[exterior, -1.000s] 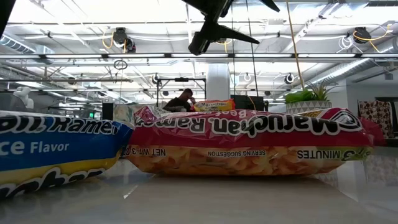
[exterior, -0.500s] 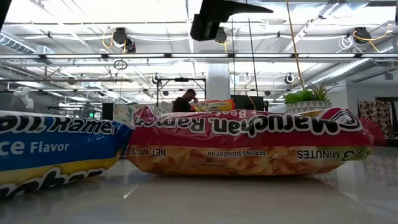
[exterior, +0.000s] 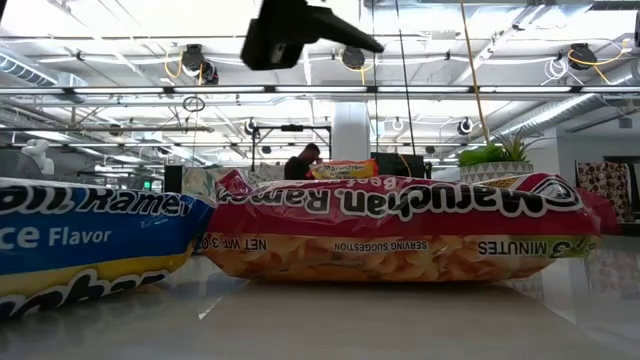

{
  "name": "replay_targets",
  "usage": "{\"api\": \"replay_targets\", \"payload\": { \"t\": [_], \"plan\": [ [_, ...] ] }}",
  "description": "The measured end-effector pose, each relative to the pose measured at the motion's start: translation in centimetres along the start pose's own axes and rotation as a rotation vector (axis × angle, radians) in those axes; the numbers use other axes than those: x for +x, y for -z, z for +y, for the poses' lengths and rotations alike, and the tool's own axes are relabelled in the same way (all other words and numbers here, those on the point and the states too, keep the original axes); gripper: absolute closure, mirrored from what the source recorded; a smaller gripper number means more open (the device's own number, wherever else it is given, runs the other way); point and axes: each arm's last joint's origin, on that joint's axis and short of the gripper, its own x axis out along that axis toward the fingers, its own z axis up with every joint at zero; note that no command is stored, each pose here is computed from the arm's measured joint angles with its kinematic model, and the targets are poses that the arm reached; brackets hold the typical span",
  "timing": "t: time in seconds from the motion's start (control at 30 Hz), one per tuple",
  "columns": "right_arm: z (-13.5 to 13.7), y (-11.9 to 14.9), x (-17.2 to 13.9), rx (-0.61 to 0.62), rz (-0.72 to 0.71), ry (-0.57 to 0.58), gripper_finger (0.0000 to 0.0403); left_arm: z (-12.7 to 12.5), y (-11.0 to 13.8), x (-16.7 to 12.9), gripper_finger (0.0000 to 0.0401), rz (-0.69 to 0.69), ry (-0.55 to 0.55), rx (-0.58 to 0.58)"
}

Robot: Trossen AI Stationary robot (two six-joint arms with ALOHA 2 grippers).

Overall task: Sort Maruchan noodles
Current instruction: Put the red noodle pack into the white bin

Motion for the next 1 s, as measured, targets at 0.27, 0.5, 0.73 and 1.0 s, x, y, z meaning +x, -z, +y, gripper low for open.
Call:
{"api": "replay_targets", "payload": {
  "t": [0.27, 0.5, 0.73, 1.0],
  "plan": [
    [0.7, -0.3, 0.0, -0.031, -0.028, -0.071, 0.0183, -0.9, 3.0, -0.1, 0.0151, 0.007, -0.095, 0.103],
    [2.5, -1.1, -0.3, 0.120, -0.097, -0.259, 0.0183, -3.0, 5.6, -0.8, 0.0151, 0.113, -0.013, 0.186],
    [3.8, -2.7, 0.2, 0.238, -0.302, -0.276, 0.0183, -3.7, 8.1, -1.3, 0.0151, 0.156, -0.053, 0.295],
    [5.7, -5.6, 1.7, 0.542, -0.484, -0.334, 0.0183, -1.8, 9.7, -2.0, 0.0151, 0.363, -0.234, 0.173]
  ]
}}
